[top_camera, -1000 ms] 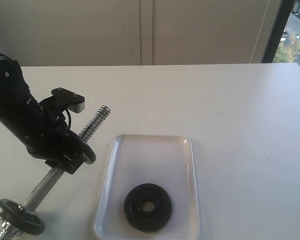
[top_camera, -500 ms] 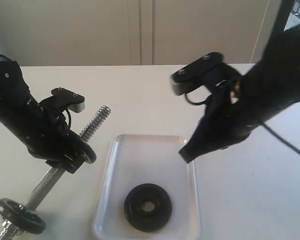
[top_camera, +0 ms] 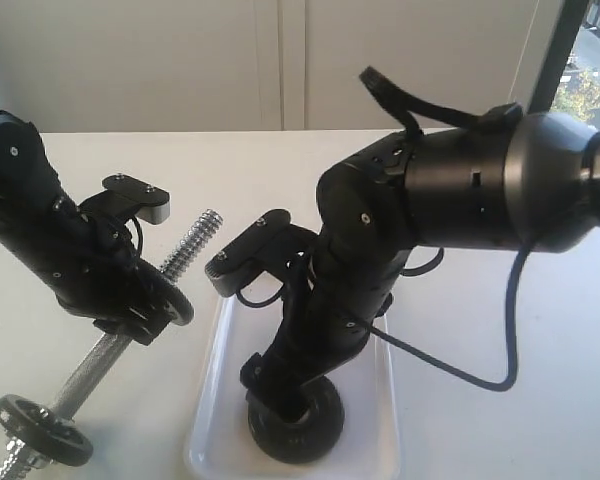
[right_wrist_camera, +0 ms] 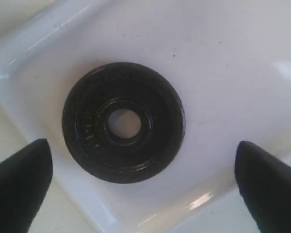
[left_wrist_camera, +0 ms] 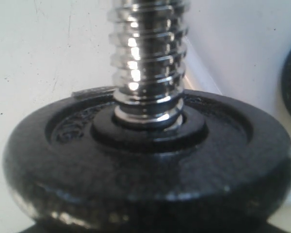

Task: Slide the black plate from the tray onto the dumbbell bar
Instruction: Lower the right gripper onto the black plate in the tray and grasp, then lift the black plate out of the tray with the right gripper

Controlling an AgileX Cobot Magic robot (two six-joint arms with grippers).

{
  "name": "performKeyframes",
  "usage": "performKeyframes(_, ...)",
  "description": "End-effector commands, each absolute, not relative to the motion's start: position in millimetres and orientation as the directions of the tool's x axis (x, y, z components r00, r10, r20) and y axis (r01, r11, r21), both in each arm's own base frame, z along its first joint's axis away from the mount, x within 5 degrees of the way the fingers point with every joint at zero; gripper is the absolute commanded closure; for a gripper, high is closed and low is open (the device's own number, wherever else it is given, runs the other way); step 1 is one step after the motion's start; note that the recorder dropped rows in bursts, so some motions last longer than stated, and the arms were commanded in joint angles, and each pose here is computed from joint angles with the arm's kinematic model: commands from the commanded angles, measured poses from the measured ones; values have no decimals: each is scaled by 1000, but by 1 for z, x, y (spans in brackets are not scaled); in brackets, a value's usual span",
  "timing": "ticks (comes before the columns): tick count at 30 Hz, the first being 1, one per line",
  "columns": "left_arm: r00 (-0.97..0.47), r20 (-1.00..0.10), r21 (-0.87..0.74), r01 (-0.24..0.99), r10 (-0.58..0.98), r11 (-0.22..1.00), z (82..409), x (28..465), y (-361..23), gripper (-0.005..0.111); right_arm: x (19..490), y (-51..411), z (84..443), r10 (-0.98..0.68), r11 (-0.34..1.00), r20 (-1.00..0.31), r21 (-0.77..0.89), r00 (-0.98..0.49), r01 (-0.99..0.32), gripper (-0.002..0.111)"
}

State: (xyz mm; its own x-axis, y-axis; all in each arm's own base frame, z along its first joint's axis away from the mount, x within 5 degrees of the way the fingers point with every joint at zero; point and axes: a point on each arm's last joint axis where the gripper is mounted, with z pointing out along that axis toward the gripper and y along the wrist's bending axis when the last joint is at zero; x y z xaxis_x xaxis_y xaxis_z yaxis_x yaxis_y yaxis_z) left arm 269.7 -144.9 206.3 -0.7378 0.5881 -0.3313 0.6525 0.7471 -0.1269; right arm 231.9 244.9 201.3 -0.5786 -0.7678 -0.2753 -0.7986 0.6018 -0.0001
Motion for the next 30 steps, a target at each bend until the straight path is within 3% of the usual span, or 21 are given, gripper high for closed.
performKeyframes(1, -728, -422, -132, 639, 541, 758, 226, 271, -148, 107, 235, 251, 191, -773, 592, -275, 11, -571, -806, 3)
performKeyframes(12, -727, -424, -131, 639, 540, 758, 226, 272, -148, 107, 238, 257, 169, -787, 583, -243, 10, -567, -813, 3)
performKeyframes(19, -727, -424, -131, 639, 540, 758, 226, 272, -148, 107, 234, 268, 151, -848, 507, -214, -58, -485, -860, 3)
performKeyframes(24, -727, -424, -131, 639, 540, 758, 226, 272, -148, 107, 226, 276, 134, -884, 454, -165, -81, -437, -887, 3)
performKeyframes(30, -727, -425, -130, 639, 539, 758, 226, 272, -148, 107, 228, 270, 116, -870, 493, -75, -121, -487, -862, 3)
